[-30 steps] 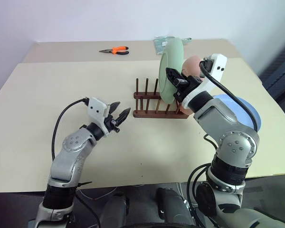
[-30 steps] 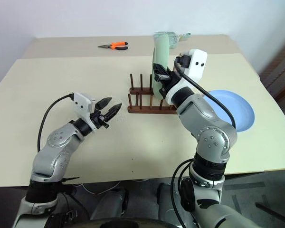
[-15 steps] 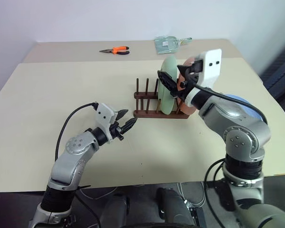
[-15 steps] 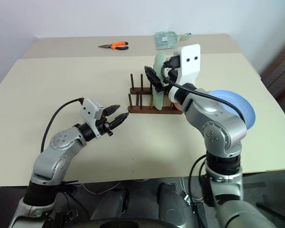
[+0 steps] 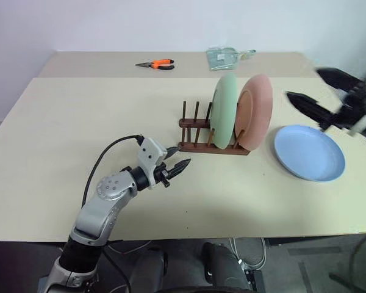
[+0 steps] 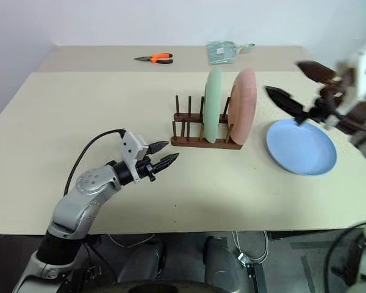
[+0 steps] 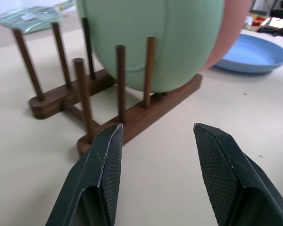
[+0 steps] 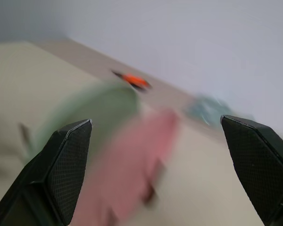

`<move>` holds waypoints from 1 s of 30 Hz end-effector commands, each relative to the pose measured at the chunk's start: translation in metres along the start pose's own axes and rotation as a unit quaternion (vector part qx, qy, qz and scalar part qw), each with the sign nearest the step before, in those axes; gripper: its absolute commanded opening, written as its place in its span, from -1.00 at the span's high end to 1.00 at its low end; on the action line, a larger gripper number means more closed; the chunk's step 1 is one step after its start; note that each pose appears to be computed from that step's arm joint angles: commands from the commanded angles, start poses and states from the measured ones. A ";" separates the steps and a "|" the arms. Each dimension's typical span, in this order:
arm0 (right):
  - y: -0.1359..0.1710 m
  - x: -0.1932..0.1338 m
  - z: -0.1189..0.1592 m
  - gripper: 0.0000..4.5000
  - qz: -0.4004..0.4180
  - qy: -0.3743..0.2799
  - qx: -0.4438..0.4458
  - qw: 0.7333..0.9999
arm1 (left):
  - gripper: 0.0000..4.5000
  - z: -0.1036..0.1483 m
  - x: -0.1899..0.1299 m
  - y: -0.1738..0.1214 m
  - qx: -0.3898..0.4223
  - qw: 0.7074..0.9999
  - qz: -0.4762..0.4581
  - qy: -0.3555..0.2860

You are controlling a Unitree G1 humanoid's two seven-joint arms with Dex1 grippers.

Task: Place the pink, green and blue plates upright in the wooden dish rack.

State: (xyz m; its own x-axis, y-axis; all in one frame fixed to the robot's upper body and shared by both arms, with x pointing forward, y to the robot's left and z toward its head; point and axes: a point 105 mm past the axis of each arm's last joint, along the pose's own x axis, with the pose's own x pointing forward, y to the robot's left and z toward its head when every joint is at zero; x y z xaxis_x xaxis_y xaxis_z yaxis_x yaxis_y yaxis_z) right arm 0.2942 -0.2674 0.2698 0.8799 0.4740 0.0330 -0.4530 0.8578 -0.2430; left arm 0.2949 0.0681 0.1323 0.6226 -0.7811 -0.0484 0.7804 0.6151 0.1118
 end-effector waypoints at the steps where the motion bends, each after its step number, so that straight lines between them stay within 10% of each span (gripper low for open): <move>1: -0.002 -0.023 -0.058 -1.00 -0.002 0.133 -0.018 0.991 | -0.09 0.011 0.004 -0.004 0.025 0.999 -0.022 -0.017; 12: 0.011 -0.005 -0.160 -1.00 -0.029 0.282 -0.110 0.953 | -0.09 0.014 0.007 0.000 0.044 0.999 -0.020 -0.017; 18: 0.001 0.005 -0.176 0.02 -0.056 0.304 -0.153 0.939 | -0.09 0.013 0.004 0.003 0.048 0.999 -0.008 -0.015; 23: -0.006 0.020 -0.153 0.98 -0.073 0.259 -0.179 0.946 | -0.09 0.013 0.003 0.005 0.051 0.999 -0.001 -0.016; 30: -0.048 0.046 -0.035 0.98 -0.220 0.073 -0.278 0.932 | -0.09 0.010 0.003 0.006 0.057 0.998 0.001 -0.011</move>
State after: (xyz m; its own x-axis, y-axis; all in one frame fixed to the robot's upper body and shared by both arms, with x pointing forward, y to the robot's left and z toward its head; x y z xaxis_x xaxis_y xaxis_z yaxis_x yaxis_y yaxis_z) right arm 0.3648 -0.2935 0.2066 0.9982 0.0429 -0.0414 -0.0596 0.7231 -0.6881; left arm 0.3015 0.0675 0.1334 0.6208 -0.7815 -0.0624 0.7764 0.6017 0.1875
